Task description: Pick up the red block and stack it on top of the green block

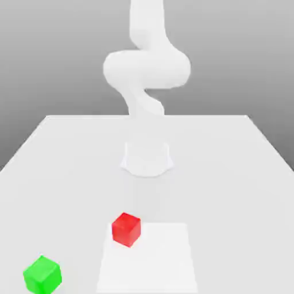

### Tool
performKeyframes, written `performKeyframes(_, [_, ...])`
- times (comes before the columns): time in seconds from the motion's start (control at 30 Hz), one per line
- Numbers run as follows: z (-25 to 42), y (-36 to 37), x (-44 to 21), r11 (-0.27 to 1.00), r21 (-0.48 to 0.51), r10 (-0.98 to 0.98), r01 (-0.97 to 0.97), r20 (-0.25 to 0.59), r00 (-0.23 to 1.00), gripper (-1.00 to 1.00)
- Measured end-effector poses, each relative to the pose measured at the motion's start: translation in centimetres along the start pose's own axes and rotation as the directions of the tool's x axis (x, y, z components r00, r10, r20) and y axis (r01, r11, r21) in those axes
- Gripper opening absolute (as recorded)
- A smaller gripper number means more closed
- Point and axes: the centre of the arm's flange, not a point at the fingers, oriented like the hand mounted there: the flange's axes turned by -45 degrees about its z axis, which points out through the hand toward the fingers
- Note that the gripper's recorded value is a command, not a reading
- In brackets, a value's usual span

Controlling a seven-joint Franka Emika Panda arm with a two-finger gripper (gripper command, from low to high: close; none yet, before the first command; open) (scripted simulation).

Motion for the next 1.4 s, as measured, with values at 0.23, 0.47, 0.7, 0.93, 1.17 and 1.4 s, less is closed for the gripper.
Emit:
performKeyframes(0.23, [16.5, 1.9, -7.5, 0.986, -0.094, 0.155, -0.136, 0.247, 0.956, 0.00])
performKeyframes(0.47, [28.3, 4.6, -20.8, 0.939, -0.220, 0.340, -0.265, 0.466, 0.817, 0.00])
performKeyframes(0.7, [34.7, 5.8, -32.8, 0.888, -0.316, 0.459, -0.334, 0.576, 0.676, 0.00])
performKeyframes(0.93, [37.1, 5.8, -35.4, 0.888, -0.317, 0.460, -0.334, 0.578, 0.674, -1.00])
performKeyframes(1.17, [35.7, 5.8, -33.9, 0.887, -0.317, 0.461, -0.335, 0.577, 0.674, -1.00])
performKeyframes(1.4, [33.6, 7.7, -29.2, 0.875, -0.324, 0.485, -0.361, 0.572, 0.661, -1.00])
